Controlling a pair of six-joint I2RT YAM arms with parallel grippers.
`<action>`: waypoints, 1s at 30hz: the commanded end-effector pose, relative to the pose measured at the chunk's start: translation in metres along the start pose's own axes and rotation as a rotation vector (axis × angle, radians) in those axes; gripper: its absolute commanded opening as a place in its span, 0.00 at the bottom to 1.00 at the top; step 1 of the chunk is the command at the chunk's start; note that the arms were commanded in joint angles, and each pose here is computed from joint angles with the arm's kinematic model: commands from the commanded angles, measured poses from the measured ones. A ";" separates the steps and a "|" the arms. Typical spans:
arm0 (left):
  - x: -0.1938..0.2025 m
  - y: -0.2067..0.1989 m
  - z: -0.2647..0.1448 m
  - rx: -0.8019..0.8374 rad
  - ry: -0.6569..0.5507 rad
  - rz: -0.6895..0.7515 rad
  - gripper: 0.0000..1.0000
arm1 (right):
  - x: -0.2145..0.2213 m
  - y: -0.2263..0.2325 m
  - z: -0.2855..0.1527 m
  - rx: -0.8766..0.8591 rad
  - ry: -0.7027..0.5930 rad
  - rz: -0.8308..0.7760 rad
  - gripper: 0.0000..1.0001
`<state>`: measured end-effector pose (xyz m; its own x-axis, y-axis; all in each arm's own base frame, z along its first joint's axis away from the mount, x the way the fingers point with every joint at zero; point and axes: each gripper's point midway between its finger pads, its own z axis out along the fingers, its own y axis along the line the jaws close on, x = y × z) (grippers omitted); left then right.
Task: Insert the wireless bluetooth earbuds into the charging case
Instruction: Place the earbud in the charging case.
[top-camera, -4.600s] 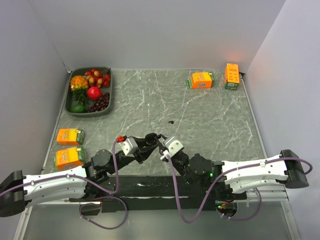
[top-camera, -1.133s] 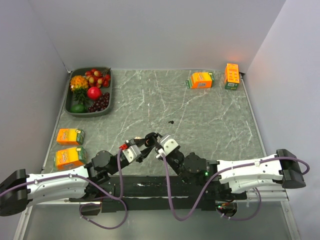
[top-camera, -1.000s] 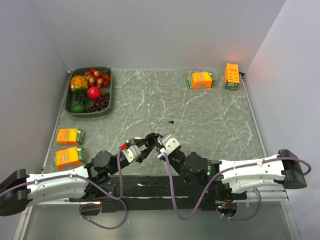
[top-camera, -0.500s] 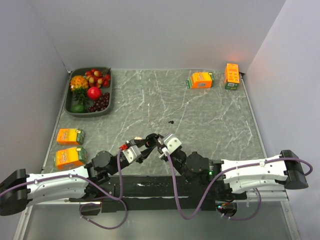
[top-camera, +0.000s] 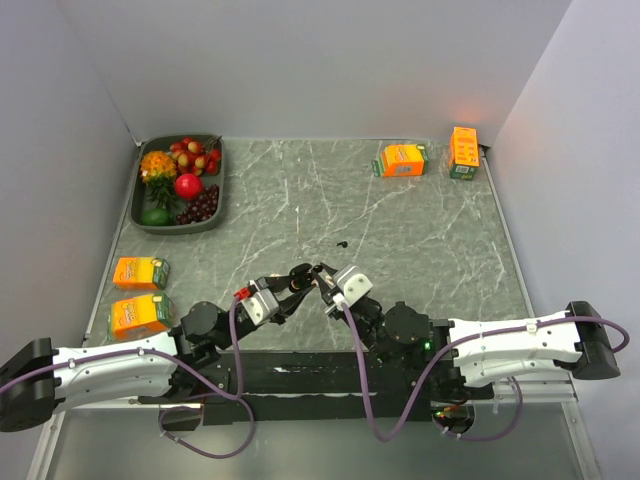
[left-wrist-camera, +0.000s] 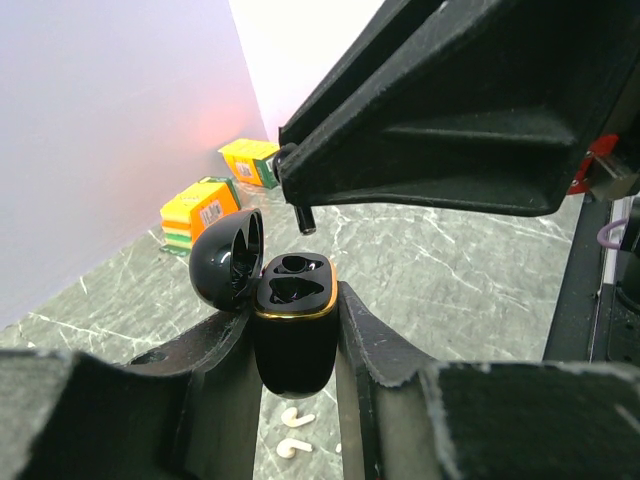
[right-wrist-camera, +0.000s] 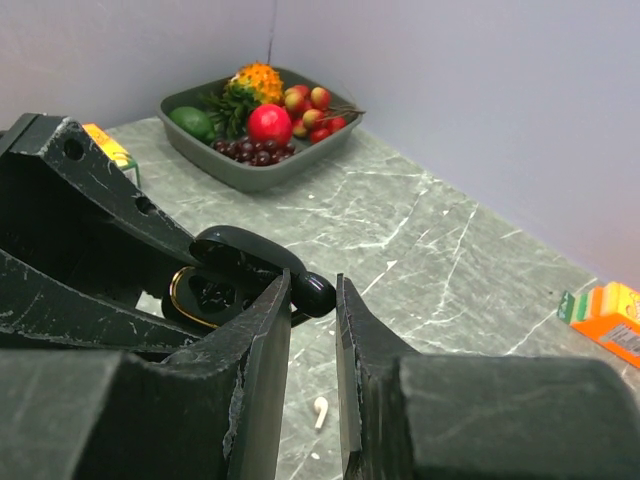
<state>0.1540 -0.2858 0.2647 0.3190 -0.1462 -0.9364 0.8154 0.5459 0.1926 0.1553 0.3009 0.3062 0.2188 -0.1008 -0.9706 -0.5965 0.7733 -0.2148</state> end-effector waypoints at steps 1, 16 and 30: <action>-0.033 0.007 0.008 -0.030 -0.101 -0.032 0.01 | -0.019 -0.009 -0.001 0.030 -0.049 0.041 0.00; -0.038 0.005 0.012 -0.015 -0.105 -0.040 0.01 | -0.019 0.002 0.004 0.002 -0.066 0.041 0.00; -0.044 0.004 0.014 -0.009 -0.115 -0.045 0.01 | 0.002 0.005 0.005 0.016 -0.023 -0.008 0.00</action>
<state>0.1544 -0.2887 0.2737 0.3188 -0.1647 -0.9334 0.8178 0.5457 0.1830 0.1558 0.3085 0.3066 0.2385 -0.0987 -0.9661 -0.5945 0.7718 -0.2256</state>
